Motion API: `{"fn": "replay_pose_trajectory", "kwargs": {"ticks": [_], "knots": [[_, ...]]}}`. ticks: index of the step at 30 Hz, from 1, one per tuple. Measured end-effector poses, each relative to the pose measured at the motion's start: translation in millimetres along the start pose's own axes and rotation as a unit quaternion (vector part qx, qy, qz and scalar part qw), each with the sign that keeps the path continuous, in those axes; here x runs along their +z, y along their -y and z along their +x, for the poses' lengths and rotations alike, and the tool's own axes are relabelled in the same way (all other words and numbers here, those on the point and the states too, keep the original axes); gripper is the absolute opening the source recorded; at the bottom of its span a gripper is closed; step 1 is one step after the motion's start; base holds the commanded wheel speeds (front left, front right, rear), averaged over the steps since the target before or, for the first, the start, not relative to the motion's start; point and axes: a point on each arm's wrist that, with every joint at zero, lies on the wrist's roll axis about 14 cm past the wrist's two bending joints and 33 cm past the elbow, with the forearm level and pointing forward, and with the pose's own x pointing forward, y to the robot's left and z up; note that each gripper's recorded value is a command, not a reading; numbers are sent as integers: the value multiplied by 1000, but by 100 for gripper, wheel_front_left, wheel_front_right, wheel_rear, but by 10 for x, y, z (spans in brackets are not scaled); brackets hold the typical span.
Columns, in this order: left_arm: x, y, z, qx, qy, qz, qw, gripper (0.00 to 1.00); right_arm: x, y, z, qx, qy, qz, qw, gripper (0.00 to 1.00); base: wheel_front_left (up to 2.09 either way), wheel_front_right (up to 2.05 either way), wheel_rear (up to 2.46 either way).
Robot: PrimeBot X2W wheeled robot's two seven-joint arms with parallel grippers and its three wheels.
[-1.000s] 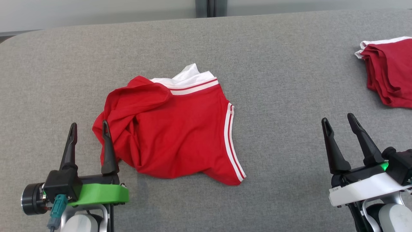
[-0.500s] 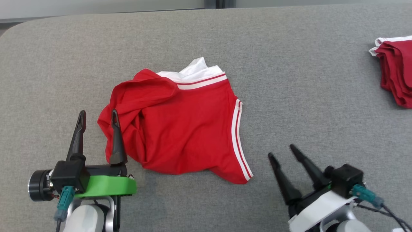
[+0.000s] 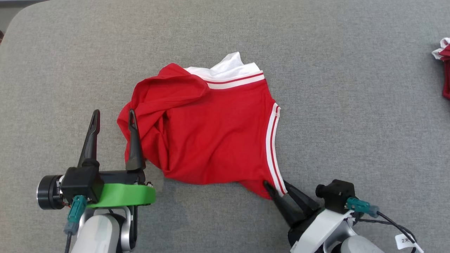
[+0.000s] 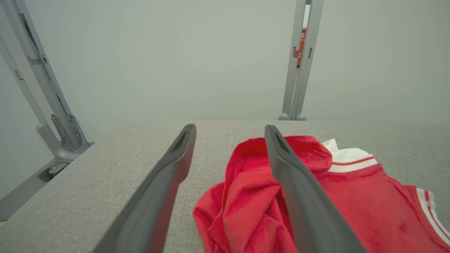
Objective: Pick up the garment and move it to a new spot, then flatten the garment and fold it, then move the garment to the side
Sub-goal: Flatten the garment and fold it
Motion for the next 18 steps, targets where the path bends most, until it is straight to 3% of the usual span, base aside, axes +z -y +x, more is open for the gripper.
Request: {"fn": "replay_pose_trajectory", "kwargs": {"ticks": [7,14,18], "knots": [[30,16,44,-1,8,0,1000,100,596,97,-46,5,94,-33,995,0,0,0,0],[17,108,104,-14,10,-3,1000,100,1287,370,-277,-36,185,-74,979,0,0,0,0],[16,151,127,-20,12,-5,1000,100,1659,333,-427,-41,228,-107,967,0,0,0,0]]}}
